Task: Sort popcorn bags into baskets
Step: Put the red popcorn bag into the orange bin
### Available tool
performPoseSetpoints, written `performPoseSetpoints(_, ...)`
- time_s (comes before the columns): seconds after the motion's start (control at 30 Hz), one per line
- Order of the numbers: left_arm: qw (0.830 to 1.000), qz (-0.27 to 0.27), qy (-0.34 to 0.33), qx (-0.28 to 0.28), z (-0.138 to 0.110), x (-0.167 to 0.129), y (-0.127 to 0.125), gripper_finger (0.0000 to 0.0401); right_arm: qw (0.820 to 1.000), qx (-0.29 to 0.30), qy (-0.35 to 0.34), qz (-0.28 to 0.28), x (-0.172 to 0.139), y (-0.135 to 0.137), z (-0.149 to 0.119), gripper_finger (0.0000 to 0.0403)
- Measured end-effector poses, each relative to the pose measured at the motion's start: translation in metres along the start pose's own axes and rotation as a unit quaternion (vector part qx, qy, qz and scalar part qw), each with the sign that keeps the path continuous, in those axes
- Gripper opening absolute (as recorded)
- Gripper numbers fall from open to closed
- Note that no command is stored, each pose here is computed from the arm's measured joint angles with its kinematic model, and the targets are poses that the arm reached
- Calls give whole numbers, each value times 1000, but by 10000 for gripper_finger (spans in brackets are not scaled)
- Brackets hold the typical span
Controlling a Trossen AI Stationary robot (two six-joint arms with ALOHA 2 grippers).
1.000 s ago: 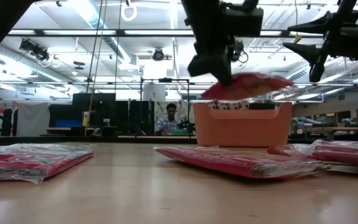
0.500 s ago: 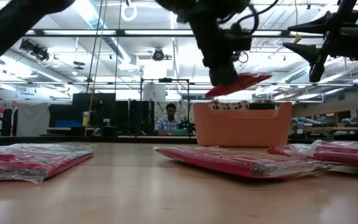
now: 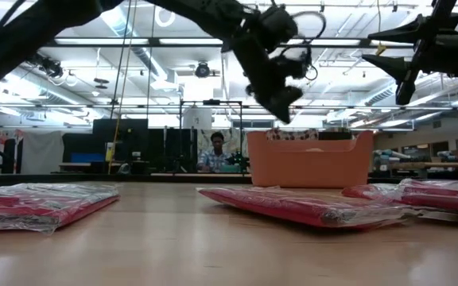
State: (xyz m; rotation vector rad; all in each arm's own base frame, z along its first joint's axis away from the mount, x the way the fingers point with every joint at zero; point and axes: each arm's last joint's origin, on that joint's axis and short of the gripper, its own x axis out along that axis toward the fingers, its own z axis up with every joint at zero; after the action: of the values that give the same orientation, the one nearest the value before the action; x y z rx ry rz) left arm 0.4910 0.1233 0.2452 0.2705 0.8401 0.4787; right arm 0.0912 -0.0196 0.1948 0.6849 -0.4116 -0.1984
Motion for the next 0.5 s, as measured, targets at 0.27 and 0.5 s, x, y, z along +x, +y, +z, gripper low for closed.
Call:
performPoseSetpoints(0.27, 975, -190, -17, 110, 6, -39, -71, 104, 1000, 0, 0, 0, 0, 0, 0, 170)
performPoseSetpoints(0.5, 953, -250, 65, 158, -12, -77, -141, 108, 1000, 0, 0, 0, 0, 0, 0, 170)
